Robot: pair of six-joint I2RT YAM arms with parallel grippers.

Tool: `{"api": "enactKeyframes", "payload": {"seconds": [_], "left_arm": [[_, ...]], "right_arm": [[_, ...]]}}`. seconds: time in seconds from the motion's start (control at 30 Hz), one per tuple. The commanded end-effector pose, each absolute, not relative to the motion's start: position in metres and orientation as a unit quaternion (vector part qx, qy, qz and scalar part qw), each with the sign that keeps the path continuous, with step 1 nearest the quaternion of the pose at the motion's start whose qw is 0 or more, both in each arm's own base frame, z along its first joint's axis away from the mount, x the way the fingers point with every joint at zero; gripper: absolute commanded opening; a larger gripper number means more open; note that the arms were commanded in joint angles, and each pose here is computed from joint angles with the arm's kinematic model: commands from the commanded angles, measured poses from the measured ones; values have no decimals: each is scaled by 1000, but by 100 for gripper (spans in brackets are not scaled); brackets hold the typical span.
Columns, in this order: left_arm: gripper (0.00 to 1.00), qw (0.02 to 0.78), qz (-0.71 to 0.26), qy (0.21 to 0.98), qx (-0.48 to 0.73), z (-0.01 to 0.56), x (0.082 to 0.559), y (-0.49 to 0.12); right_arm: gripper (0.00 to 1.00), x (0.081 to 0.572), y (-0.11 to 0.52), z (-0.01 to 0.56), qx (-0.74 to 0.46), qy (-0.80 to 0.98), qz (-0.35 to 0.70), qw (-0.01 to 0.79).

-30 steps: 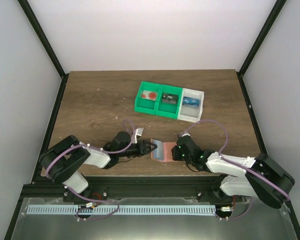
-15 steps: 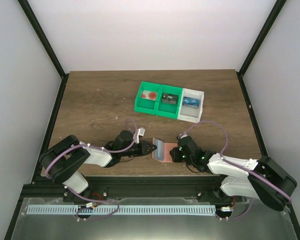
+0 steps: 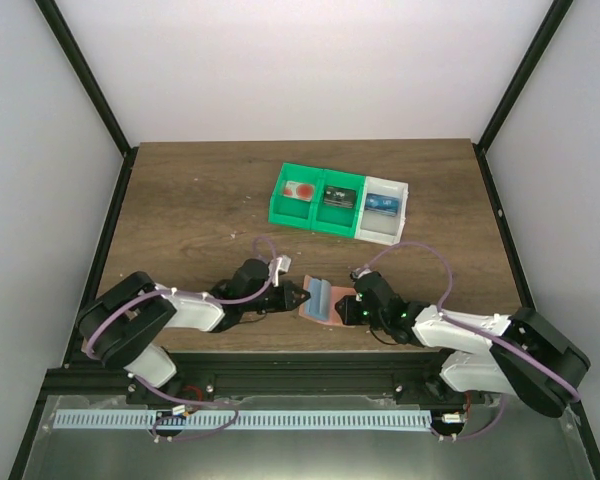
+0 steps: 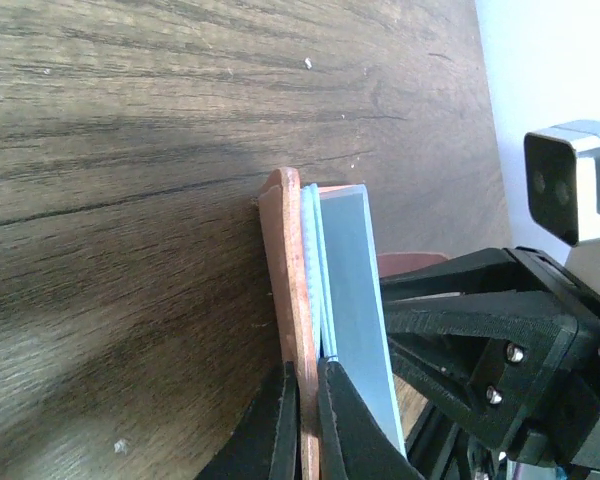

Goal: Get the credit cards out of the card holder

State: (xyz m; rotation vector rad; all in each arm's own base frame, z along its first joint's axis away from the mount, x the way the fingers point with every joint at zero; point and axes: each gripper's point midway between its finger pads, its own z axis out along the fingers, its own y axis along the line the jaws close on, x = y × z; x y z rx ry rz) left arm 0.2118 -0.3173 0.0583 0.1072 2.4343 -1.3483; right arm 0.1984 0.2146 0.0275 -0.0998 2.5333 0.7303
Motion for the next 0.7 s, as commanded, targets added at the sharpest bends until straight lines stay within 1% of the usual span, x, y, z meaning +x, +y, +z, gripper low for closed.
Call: {"api": "enactKeyframes", "payload": {"seconds": [0.0,0.3,0.43,0.57,0.67], "left_arm": [[0,189,-473,860,39,67,209,-312],[0,199,-439,876,9,54,199,-281],[0,200,-442,875,-2,54,198,-278],[0,203,-447,871,-5,57,199,-279],[0,202,-447,871,-11,57,198,-277]], "right_arm": [[23,204,223,41,-42,923,283,256],[34,195,249,58,-39,906,360,220],[43,197,260,69,-42,898,382,213],[49,201,268,73,-44,897,389,207],[56,203,273,74,-47,896,391,203]]}}
